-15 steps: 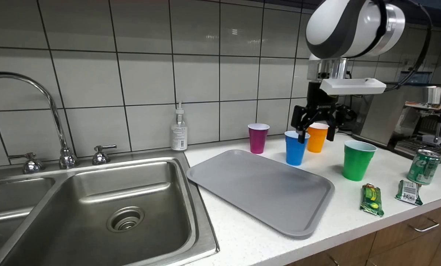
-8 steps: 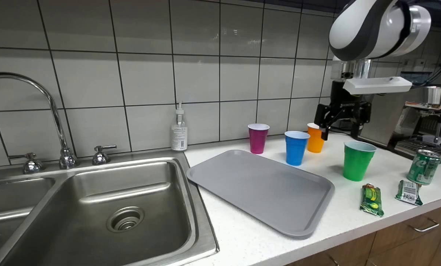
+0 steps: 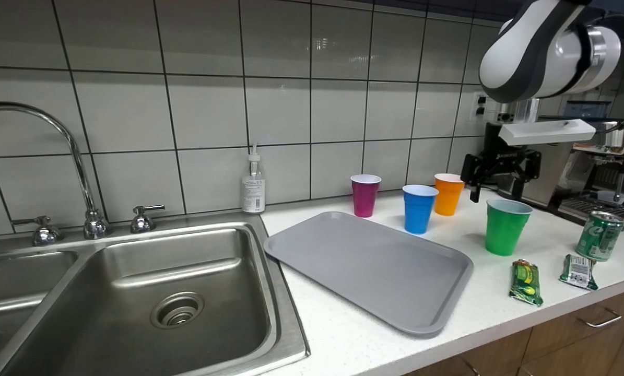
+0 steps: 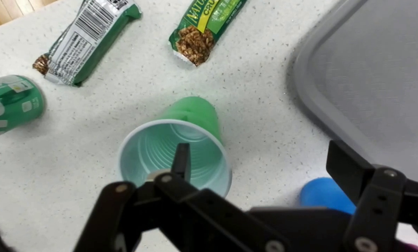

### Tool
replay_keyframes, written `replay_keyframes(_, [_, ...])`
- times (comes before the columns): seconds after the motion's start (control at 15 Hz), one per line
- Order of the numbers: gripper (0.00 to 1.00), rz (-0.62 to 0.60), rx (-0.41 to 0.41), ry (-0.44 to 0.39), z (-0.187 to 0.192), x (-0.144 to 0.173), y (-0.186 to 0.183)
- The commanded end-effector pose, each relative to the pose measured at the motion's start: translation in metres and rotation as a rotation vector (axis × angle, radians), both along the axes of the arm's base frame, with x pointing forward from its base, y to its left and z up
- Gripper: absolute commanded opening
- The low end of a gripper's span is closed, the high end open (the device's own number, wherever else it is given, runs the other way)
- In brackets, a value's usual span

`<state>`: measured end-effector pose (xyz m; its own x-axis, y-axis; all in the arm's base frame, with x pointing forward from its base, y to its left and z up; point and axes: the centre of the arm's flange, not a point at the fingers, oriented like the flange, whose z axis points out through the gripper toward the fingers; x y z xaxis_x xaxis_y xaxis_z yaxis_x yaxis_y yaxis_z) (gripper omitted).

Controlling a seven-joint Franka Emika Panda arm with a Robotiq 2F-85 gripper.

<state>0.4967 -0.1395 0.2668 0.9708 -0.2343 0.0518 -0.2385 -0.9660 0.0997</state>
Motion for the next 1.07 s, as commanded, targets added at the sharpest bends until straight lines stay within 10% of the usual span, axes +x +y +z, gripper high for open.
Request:
replay_keyframes(0.0, [1.0, -0.019, -0.027, -0.002, -0.013, 0.02, -0.012])
replay_keyframes(0.73, [1.0, -0.012, -0.04, 0.021, -0.036, 0.046, -0.025])
replay_keyframes(0.8, [0.75, -0.011, -0.04, 0.024, -0.038, 0.047, -0.026])
replay_keyframes(1.0, [0.56, -0.009, -0.042, 0.028, -0.04, 0.047, -0.026])
